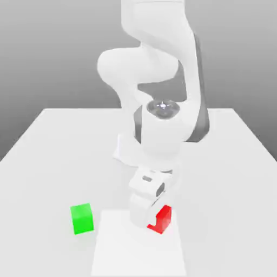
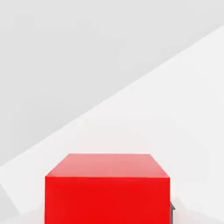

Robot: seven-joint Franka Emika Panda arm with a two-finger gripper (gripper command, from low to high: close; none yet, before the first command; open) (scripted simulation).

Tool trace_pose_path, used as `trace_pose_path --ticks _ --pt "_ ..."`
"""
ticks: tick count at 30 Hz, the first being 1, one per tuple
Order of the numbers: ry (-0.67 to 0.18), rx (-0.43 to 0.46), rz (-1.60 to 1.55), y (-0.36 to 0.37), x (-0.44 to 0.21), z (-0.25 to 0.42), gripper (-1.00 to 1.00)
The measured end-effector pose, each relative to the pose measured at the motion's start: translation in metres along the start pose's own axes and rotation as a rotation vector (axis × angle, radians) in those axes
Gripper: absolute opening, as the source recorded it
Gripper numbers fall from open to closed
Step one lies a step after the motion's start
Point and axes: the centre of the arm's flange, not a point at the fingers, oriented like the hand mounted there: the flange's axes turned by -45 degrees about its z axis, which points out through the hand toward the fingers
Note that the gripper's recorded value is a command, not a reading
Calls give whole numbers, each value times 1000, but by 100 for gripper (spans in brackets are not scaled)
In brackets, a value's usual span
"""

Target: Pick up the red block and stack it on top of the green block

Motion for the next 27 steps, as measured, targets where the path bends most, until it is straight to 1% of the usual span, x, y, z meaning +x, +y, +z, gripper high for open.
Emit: trace_pose_path --ticks 7,14,21,27 --pt "0 0 -4 4 -5 -54 -100" --pt "0 -8 -116 57 -74 -80 -100" --pt "1 1 -227 92 -161 -92 -100" --pt "13 0 -244 98 -166 -74 -100"
